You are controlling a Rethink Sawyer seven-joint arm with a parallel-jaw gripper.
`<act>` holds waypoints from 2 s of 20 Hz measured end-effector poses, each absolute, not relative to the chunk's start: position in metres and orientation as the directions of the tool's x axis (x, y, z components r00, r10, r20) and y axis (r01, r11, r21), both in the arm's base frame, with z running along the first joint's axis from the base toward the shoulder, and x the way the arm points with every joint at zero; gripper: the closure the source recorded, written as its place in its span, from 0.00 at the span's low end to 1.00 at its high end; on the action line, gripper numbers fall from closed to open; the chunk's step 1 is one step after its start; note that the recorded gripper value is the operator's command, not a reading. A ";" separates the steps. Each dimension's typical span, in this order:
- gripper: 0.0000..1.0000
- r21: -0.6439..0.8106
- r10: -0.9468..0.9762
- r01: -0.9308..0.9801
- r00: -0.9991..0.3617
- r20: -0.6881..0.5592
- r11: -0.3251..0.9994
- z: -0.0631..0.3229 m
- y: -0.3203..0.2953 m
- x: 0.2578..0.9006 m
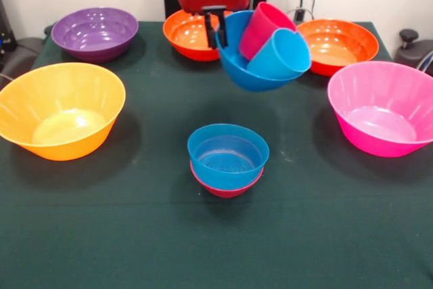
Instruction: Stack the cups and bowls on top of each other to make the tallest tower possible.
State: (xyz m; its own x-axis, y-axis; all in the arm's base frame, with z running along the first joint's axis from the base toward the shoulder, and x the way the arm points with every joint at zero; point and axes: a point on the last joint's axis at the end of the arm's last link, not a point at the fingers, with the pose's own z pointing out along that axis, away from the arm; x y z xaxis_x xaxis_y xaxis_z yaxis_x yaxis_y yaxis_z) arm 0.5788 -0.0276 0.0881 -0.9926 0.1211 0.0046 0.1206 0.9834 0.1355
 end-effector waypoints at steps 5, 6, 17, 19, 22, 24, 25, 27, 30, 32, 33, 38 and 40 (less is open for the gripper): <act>1.00 0.167 0.120 0.123 -0.992 0.026 0.978 0.102 -0.012 0.595; 1.00 0.175 0.117 0.120 -0.993 0.029 0.977 0.106 -0.006 0.602; 1.00 0.236 0.098 0.103 -0.995 0.030 0.966 0.136 0.021 0.667; 1.00 0.245 0.099 0.101 -0.995 0.022 0.964 0.140 0.024 0.679; 1.00 0.258 0.101 0.099 -0.995 0.007 0.961 0.143 0.026 0.696; 1.00 0.267 0.105 0.100 -0.995 -0.001 0.958 0.144 0.026 0.705; 1.00 0.273 0.107 0.101 -0.994 -0.006 0.957 0.145 0.026 0.711; 1.00 0.286 0.114 0.105 -0.993 -0.015 0.952 0.144 0.025 0.723; 1.00 0.306 0.131 0.118 -0.991 -0.025 0.945 0.140 0.019 0.738; 1.00 0.319 0.146 0.130 -0.989 -0.026 0.939 0.135 0.013 0.745; 1.00 0.323 0.151 0.134 -0.988 -0.026 0.937 0.133 0.011 0.748; 1.00 0.354 0.195 0.177 -0.981 -0.018 0.919 0.115 -0.012 0.761; 1.00 0.372 0.218 0.200 -0.976 -0.007 0.906 0.103 -0.024 0.766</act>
